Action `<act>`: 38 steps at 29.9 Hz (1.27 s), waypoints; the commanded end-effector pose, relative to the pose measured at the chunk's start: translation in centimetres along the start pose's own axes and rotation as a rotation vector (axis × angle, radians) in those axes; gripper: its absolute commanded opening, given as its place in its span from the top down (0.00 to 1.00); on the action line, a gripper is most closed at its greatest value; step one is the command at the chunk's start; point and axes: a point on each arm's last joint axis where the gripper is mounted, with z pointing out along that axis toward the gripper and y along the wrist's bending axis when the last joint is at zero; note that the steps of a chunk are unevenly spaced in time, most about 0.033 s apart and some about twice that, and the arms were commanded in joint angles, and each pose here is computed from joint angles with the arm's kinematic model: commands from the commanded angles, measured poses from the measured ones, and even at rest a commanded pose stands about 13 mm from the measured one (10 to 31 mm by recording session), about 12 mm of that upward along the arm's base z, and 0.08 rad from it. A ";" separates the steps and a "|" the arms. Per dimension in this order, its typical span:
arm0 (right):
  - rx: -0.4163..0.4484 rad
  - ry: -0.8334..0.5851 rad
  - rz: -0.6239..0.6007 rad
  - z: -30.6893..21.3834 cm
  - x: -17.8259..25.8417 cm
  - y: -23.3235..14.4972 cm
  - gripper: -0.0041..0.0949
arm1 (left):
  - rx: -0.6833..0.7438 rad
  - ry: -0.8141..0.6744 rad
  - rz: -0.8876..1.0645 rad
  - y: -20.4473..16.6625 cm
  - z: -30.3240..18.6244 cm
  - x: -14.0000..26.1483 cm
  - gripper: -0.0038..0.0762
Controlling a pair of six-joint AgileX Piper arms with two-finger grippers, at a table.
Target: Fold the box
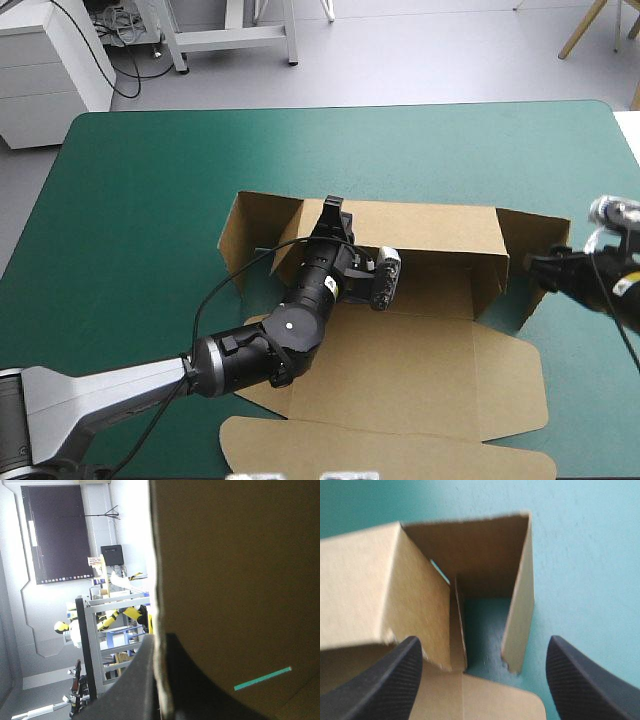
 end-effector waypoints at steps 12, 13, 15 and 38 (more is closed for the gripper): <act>0.098 0.124 -0.207 6.7 -12.1 1.0 0.32 | -0.039 -0.024 -0.037 1.4 -1.0 0.0 0.96; 0.099 0.145 -0.219 7.5 -12.6 1.0 0.32 | -0.039 -0.024 -0.037 1.4 -1.0 0.0 0.96; 0.101 0.188 -0.229 9.0 -13.1 0.9 0.32 | -0.039 -0.024 -0.037 1.4 -1.0 0.0 0.96; 0.074 0.389 -0.272 12.1 -9.0 0.1 0.32 | -0.068 0.050 -0.221 1.6 -1.0 0.7 0.96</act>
